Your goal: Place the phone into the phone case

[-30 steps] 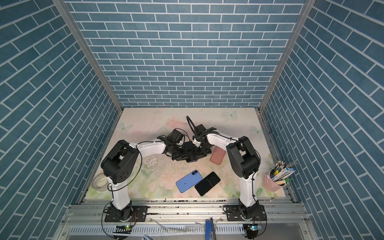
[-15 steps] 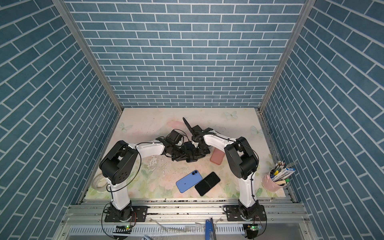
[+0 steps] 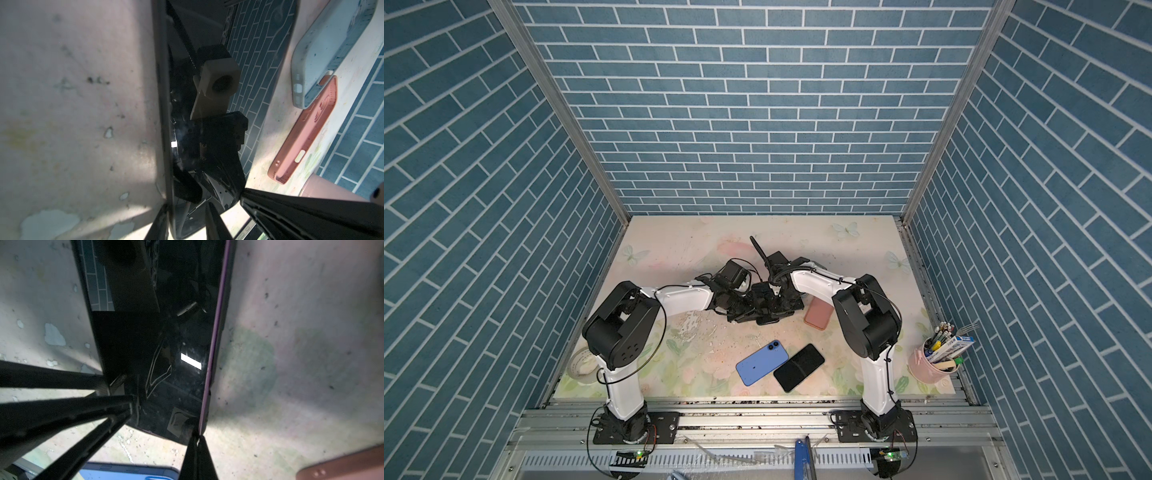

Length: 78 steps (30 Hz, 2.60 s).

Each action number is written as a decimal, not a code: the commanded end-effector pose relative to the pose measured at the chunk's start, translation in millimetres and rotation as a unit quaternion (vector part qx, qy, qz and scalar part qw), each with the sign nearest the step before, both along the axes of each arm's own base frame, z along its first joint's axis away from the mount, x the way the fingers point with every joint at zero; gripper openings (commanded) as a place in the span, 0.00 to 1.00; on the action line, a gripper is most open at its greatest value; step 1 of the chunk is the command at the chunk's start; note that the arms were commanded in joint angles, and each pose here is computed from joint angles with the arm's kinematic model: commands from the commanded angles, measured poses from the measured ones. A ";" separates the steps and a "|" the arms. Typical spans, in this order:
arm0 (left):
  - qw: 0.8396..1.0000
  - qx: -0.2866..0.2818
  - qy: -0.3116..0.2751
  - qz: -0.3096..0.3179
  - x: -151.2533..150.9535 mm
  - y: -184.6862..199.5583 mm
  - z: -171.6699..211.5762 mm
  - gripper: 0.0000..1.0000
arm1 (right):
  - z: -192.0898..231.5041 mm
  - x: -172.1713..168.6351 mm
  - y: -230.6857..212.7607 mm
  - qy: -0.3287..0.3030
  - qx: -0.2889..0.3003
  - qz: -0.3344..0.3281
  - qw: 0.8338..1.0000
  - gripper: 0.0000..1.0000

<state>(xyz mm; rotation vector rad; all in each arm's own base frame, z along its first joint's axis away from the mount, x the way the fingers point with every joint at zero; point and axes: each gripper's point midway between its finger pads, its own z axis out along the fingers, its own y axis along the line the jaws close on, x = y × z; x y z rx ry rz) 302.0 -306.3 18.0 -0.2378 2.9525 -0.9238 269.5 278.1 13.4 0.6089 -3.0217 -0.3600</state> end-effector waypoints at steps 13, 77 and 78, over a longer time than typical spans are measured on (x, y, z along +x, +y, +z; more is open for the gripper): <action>0.996 0.024 0.073 -0.035 -43.8 -5.0 -67.9 0.32 | -165.1 -122.3 -11.7 0.198 -0.057 0.030 0.978 0.01; 0.902 0.193 -0.380 0.062 -141.5 249.7 235.4 0.59 | 48.6 117.0 57.2 -0.168 -0.048 -0.027 0.984 0.53; 0.899 0.192 -0.387 0.070 -142.3 252.6 237.0 0.60 | 50.4 128.2 62.5 -0.170 -0.045 -0.030 0.984 0.54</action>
